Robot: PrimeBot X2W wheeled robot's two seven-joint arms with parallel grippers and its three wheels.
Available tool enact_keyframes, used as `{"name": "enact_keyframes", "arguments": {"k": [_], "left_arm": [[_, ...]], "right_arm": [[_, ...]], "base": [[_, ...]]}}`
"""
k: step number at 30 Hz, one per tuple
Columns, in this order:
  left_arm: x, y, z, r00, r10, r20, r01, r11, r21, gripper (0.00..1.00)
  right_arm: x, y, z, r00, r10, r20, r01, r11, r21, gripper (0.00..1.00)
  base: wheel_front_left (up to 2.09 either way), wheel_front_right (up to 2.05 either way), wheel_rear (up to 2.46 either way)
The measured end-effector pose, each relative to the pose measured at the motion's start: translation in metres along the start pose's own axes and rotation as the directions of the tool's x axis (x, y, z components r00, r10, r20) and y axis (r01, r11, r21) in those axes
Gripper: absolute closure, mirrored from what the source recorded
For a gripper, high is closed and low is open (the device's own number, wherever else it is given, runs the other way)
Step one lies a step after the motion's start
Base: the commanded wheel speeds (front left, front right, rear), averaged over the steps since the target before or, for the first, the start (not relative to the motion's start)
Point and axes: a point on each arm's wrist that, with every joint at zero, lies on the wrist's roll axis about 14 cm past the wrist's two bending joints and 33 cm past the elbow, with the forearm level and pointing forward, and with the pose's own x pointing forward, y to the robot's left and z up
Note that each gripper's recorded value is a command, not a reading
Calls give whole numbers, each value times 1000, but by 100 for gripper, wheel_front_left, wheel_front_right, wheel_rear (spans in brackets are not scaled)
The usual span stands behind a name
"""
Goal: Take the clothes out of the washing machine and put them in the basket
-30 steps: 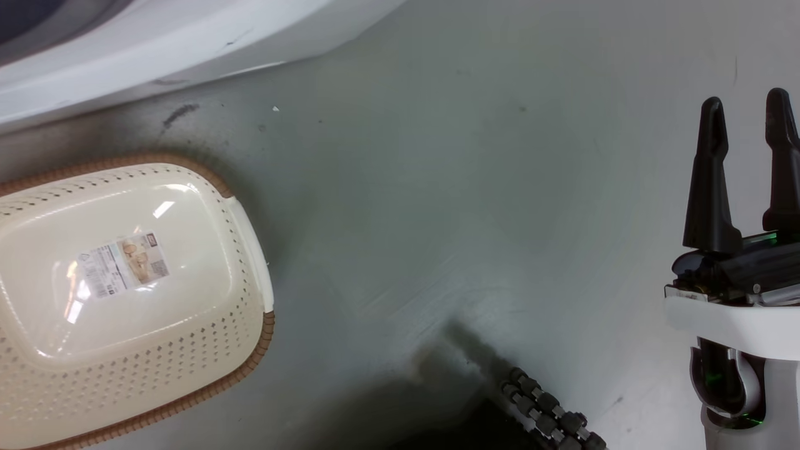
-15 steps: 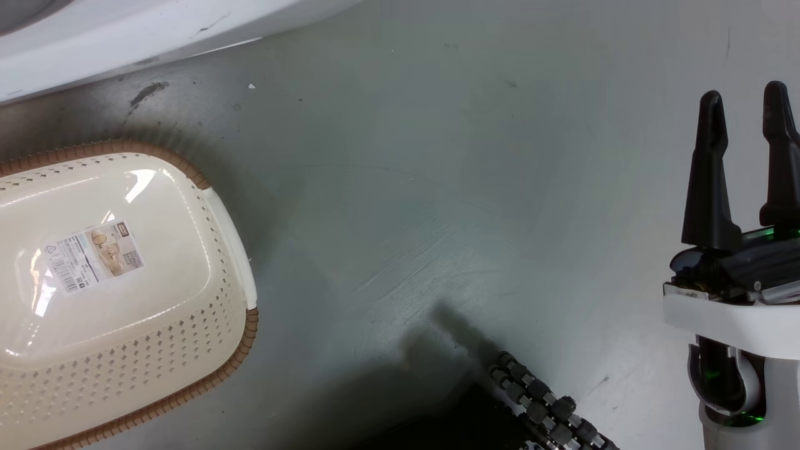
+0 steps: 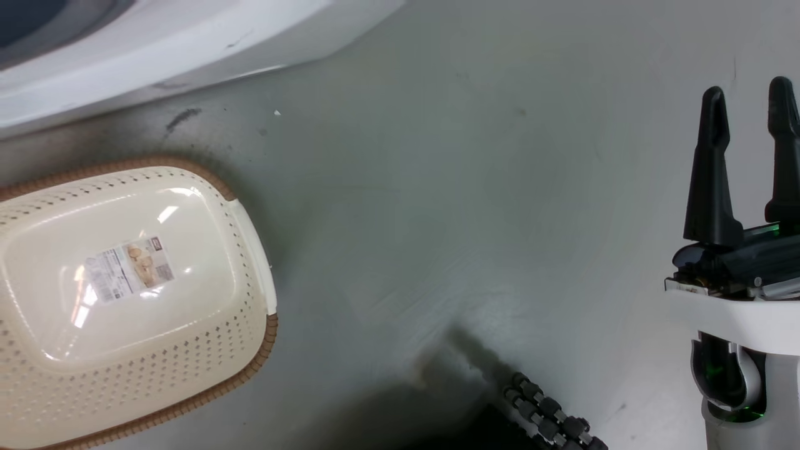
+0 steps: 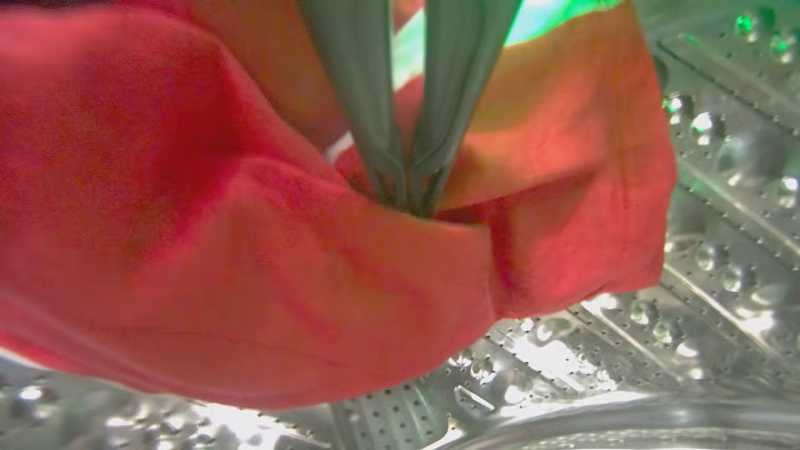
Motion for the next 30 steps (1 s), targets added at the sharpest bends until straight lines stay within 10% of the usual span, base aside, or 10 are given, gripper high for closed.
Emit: {"name": "enact_keyframes", "arguments": {"k": [30], "left_arm": [[-158,-32,2,895,-83,438,82,996,22,100]], "right_arm": [[-53,25,80,984,74,164,-76,997,10,0]], "base": [[0,0,0]]}}
